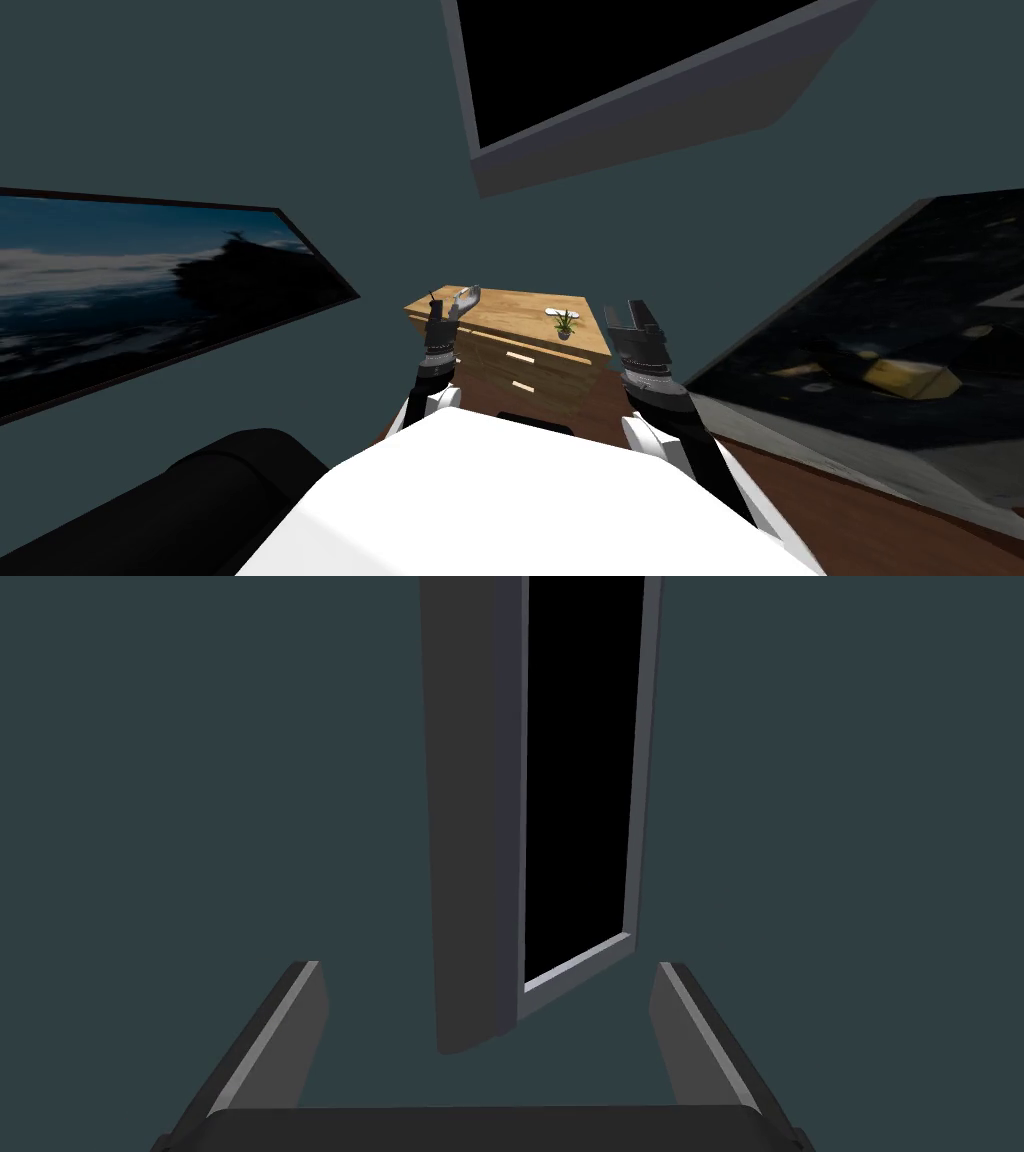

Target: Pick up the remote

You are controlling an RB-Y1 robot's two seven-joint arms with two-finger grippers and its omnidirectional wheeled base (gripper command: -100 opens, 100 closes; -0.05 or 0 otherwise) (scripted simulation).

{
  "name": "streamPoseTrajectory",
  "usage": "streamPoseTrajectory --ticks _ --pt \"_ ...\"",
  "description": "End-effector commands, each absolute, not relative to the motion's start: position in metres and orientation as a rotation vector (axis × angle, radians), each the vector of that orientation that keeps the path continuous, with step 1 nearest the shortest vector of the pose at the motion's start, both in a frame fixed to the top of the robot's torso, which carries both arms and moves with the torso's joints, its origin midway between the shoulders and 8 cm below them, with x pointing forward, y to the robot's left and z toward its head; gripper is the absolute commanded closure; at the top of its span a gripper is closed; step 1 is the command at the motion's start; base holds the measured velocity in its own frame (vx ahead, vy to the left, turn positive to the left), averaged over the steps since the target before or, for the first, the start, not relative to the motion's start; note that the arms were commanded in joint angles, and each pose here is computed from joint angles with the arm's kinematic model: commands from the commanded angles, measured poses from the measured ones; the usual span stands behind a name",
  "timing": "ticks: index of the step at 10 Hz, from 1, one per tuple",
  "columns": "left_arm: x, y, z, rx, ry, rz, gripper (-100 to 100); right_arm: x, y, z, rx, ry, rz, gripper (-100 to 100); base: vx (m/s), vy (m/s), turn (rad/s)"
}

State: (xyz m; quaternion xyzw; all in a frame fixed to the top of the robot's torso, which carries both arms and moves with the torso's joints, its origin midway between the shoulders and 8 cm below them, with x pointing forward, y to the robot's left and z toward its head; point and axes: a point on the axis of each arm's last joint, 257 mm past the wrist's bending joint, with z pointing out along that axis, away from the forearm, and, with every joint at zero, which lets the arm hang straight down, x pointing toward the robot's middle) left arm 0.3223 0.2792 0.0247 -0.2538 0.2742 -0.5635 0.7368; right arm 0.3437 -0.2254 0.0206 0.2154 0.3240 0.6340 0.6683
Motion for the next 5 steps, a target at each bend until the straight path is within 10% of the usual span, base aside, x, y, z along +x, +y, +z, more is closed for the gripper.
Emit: streamPoseTrajectory --ticks 1,5 --pt "0.322 0.279 0.025 -0.557 0.602 -1.238 0 0.345 -0.221 0.016 0.467 0.76 1.434 -100 -0.078 0.045 0.053" --pt "0.322 0.279 0.025 -0.557 0.602 -1.238 0 0.347 -0.205 -0.005 0.399 0.876 1.447 -100 -0.101 0.067 0.094"
